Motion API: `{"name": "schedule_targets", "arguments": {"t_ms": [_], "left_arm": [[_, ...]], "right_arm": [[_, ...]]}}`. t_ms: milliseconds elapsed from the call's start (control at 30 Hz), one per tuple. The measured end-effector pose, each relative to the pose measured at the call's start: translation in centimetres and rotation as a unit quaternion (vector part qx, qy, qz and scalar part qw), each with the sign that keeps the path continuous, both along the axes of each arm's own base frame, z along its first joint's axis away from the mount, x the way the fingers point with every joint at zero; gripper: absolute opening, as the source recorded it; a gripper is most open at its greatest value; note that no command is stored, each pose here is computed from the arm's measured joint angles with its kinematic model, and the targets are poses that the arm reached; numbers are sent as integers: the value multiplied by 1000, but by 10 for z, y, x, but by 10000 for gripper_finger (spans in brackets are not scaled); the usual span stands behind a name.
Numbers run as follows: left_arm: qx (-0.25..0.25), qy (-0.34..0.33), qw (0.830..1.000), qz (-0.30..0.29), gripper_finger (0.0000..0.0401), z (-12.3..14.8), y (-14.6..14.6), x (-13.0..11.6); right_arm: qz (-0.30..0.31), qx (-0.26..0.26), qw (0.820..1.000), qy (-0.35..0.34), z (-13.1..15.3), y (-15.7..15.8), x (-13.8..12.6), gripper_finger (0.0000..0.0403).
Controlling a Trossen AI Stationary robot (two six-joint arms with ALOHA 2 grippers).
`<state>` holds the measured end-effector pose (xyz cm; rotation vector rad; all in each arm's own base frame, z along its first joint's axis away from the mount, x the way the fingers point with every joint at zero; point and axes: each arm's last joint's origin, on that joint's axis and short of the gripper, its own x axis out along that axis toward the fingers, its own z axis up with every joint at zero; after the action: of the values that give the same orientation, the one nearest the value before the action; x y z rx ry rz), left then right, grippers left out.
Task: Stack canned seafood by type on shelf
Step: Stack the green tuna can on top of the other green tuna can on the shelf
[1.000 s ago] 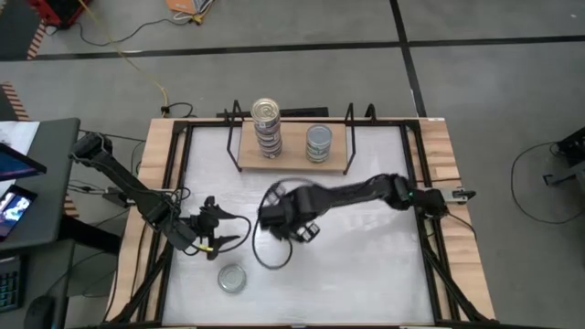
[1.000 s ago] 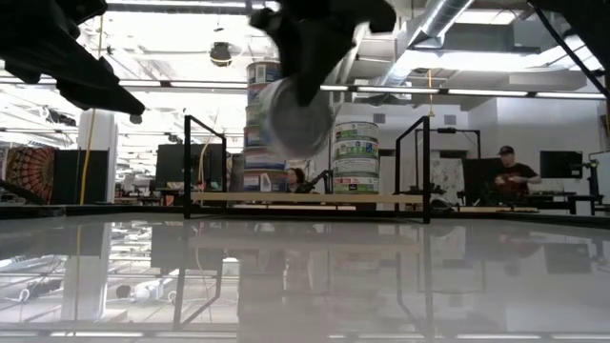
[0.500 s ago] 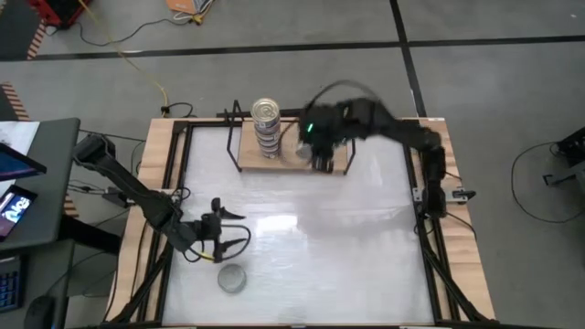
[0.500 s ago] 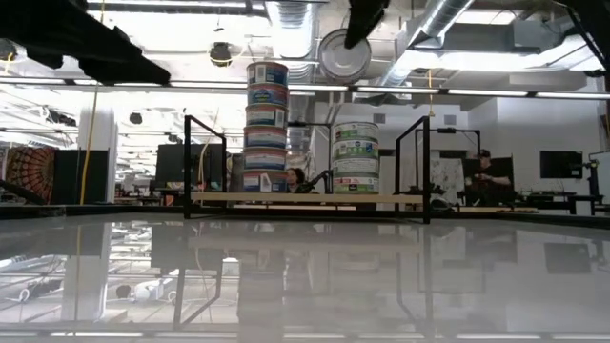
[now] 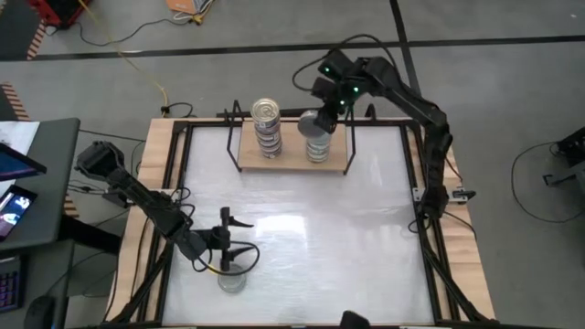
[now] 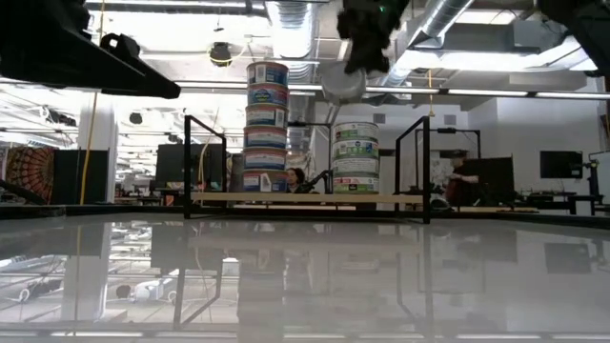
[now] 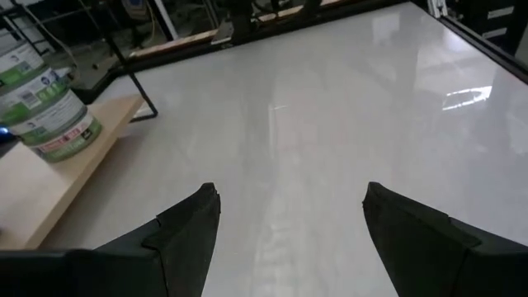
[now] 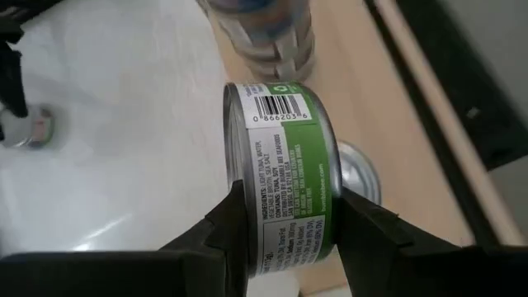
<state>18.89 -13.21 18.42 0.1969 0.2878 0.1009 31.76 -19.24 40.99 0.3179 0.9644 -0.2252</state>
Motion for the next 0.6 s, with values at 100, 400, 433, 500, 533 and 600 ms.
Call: {"name": "schedule_targets", "arguments": {"t_ms": [100,400,433,500,533,600], "left_arm": [[-3,1,1000,-2,288,0,0,0],[8,16,1000,0,288,-3,1,-1],[11,17,1000,-1,288,-3,1,-1],[14,18,1000,-1,288,-3,1,-1],[15,19,1000,-1,288,-4,1,-2],[21,21,1000,-3,288,-4,1,-2]], "right_arm": [[-1,42,999,6,-15,-14,-5,168],[38,112,992,-38,-37,-44,-20,167],[39,121,991,-44,-39,-47,-22,167],[39,138,988,-53,-43,-53,-26,167],[39,144,987,-55,-44,-55,-29,167],[37,158,985,-61,-47,-59,-32,168]]}}
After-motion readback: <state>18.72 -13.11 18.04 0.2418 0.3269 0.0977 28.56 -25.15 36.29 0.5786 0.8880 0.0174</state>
